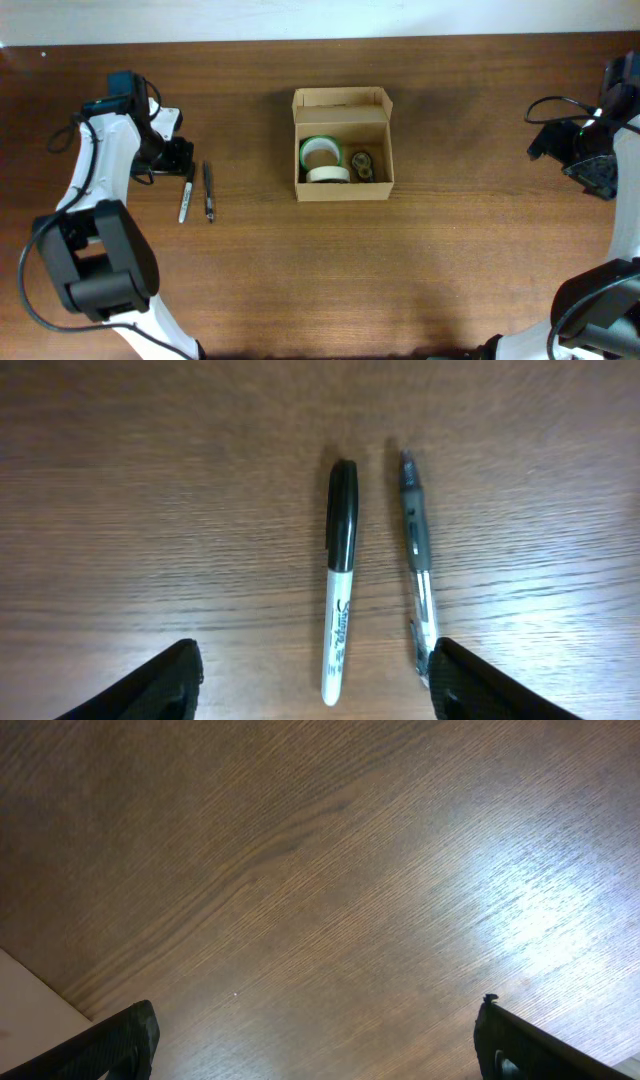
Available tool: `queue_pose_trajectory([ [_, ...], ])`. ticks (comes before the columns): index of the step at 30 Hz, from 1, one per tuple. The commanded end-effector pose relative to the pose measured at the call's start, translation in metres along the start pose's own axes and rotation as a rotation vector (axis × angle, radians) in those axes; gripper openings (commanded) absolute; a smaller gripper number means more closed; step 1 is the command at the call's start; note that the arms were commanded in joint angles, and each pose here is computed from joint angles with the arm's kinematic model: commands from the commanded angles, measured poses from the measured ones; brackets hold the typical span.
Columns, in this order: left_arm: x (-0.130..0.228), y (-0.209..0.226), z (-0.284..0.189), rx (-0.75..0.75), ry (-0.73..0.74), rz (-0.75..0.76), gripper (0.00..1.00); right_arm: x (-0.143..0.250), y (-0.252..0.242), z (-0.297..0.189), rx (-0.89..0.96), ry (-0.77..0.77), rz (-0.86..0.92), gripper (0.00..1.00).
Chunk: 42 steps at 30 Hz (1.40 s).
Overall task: Pack container
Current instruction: 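Release the blue pen and move the left gripper back toward the pens, then grasp the black marker with the left gripper and lift it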
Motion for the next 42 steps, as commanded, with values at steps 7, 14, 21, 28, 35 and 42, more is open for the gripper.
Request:
queue_pose_trajectory([
  [7,0.008,0.000,0.041,0.028,0.105,0.140,0.52,0.000,-0.002,0.004,0.000,0.012,0.006,0.99],
  [14,0.013,0.000,0.060,0.029,0.150,0.162,0.53,0.000,-0.002,0.004,0.000,0.012,0.006,0.99],
  [21,0.017,0.000,0.077,0.034,0.187,0.151,0.53,0.000,-0.002,0.004,0.000,0.012,0.006,0.99],
  [28,0.020,-0.004,0.090,0.044,0.209,0.156,0.33,0.000,-0.002,0.004,0.000,0.012,0.006,0.99],
  [35,0.019,-0.001,0.091,0.019,0.207,0.145,0.02,0.000,-0.002,0.004,0.000,0.012,0.006,0.99],
  [42,0.011,0.001,0.085,0.002,0.188,0.147,0.02,0.000,-0.002,0.004,0.000,0.012,0.006,0.99],
])
Point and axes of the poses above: each gripper's point midway between its finger pads, its own z axis out along the fingers, its own y axis along the line the jaws close on, x = y × z, the point moved 3 cm from there along -z, back along the fingers, and after that the axes turned 11 degrees about -z, right-handed, at the moved point
